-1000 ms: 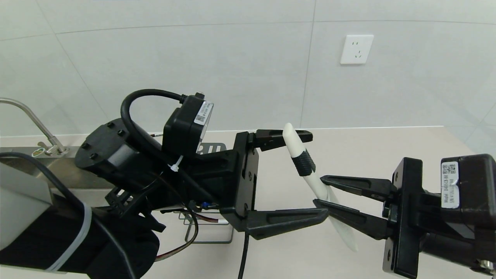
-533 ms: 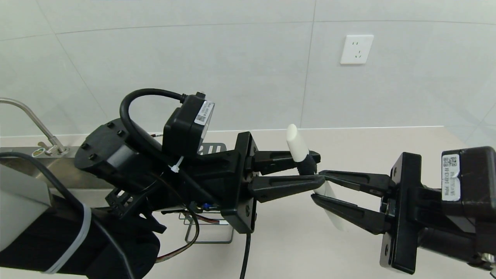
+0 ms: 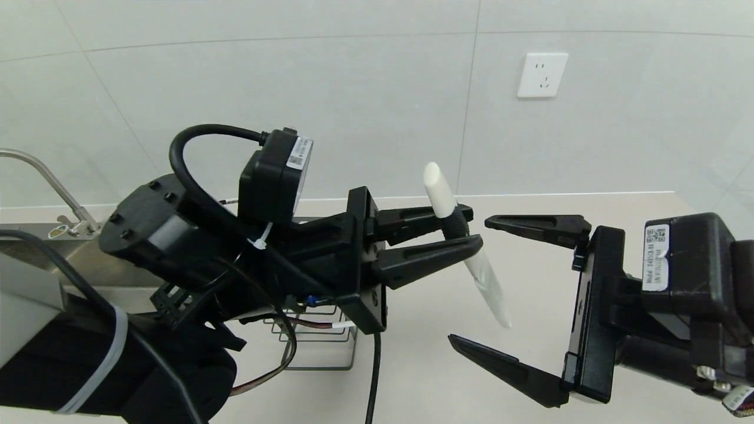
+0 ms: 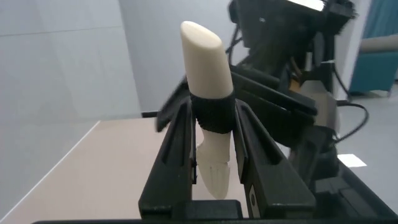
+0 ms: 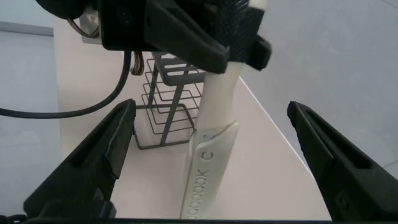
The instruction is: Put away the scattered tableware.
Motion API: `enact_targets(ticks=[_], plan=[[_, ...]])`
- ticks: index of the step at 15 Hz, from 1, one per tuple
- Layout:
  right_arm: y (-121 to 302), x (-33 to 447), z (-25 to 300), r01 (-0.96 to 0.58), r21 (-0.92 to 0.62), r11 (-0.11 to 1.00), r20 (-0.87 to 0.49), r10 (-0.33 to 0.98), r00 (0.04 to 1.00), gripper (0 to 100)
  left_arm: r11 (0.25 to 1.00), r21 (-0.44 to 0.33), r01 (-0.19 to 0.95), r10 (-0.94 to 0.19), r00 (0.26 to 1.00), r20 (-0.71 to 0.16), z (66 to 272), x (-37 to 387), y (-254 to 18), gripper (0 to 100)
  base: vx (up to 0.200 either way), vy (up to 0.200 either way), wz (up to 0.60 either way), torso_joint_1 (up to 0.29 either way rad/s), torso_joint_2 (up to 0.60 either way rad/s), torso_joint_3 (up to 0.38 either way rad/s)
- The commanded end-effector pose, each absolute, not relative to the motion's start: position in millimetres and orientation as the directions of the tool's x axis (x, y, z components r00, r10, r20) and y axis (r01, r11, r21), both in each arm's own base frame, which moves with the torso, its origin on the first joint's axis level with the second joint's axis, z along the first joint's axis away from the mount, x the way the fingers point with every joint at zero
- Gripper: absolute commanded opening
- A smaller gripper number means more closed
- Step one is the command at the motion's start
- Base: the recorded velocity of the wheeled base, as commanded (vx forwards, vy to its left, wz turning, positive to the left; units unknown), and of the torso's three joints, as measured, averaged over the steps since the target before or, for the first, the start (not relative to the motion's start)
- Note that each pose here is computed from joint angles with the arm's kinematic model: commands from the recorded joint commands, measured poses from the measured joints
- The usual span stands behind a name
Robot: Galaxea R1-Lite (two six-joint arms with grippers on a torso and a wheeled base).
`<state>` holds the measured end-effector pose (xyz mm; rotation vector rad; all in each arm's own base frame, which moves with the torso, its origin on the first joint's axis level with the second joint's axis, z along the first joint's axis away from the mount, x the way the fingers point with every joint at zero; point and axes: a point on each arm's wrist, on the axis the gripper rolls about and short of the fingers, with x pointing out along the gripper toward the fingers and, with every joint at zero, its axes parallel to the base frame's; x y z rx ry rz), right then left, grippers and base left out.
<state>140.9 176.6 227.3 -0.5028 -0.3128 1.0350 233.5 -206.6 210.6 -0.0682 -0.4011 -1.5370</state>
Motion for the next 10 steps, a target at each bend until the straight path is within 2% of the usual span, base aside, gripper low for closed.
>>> enact_targets(ticks=[1, 4, 5, 8, 10], plan=[[174.9, 139.8, 224.7, -0.739, -0.534, 0.411, 0.005, 0.875, 0.484, 100, 0.086, 0.217, 0.972, -0.951, 0.015, 0.308, 216.4, 235.1, -196.0, 0, 0.000, 0.000, 0.00, 0.000, 0.00, 0.000], [169.5, 135.3, 229.4, -0.733, -0.538, 0.417, 0.027, 0.877, 0.479, 100, 0.107, 0.208, 0.972, -0.953, 0.040, 0.301, 220.2, 217.4, -174.9, 0, 0.000, 0.000, 0.00, 0.000, 0.00, 0.000], [165.0, 131.5, 226.0, -0.736, -0.536, 0.414, 0.020, 0.877, 0.479, 0, 0.120, 0.195, 0.973, -0.954, 0.058, 0.294, 225.3, 205.0, -163.0, 0, 0.000, 0.000, 0.00, 0.000, 0.00, 0.000], [150.6, 122.3, 220.9, -0.752, -0.496, 0.435, 0.017, 0.870, 0.493, 0, 0.183, 0.171, 0.968, -0.954, 0.133, 0.268, 226.6, 195.4, -138.0, 0, 0.000, 0.000, 0.00, 0.000, 0.00, 0.000], [125.8, 123.6, 229.0, -0.764, -0.253, 0.594, 0.070, 0.799, 0.598, 0, 0.206, 0.156, 0.966, -0.954, 0.162, 0.253, 225.3, 183.0, -124.1, 0, 0.000, 0.000, 0.00, 0.000, 0.00, 0.000]])
